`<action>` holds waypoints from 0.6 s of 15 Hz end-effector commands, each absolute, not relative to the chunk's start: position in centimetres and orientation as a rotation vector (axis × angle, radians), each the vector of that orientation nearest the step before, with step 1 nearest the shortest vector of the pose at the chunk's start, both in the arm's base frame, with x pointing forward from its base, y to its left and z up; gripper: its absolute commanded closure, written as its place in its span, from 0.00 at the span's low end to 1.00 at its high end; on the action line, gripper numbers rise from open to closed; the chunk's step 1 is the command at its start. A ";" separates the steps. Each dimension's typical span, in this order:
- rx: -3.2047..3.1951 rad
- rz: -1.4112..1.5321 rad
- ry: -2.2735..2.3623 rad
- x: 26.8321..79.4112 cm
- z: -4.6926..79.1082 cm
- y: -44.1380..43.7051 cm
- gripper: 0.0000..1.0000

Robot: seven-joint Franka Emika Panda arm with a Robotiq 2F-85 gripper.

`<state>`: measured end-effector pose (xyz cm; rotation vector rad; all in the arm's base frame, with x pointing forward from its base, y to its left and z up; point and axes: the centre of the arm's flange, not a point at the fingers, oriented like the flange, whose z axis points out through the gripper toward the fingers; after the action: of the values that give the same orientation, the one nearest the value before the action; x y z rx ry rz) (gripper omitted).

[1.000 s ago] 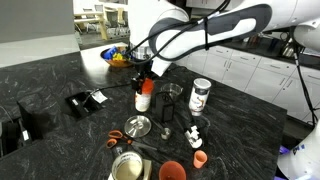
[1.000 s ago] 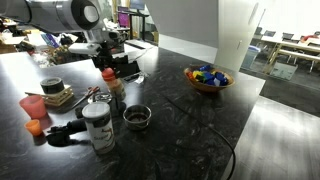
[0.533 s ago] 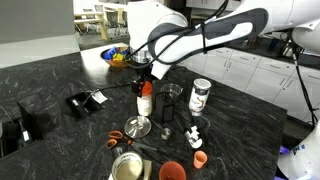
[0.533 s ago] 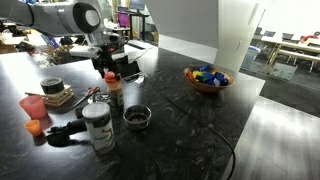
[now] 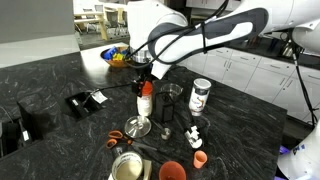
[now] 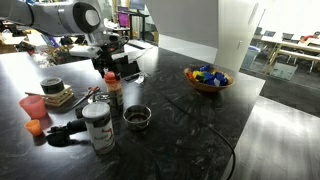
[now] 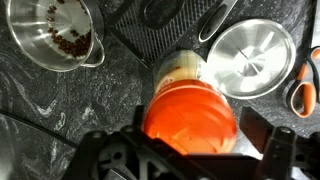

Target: Move the orange and white bottle to the center of the counter

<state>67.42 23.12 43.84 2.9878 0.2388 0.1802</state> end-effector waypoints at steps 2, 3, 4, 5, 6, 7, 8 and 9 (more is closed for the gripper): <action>2.988 0.180 0.239 67.4 43.8 23.1 0.04; 2.988 0.180 0.239 67.4 43.8 23.1 0.04; 2.964 0.225 0.213 67.1 44.1 23.0 0.01; 2.947 0.270 0.198 66.9 44.6 22.8 0.00; 2.930 0.315 0.189 66.6 45.2 22.7 0.00; 2.919 0.354 0.187 66.4 46.0 22.7 0.00; 2.914 0.389 0.192 66.2 46.7 22.7 0.00; 2.918 0.418 0.201 65.8 47.6 22.8 0.00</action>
<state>67.67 23.14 46.23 2.9412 0.2008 0.3248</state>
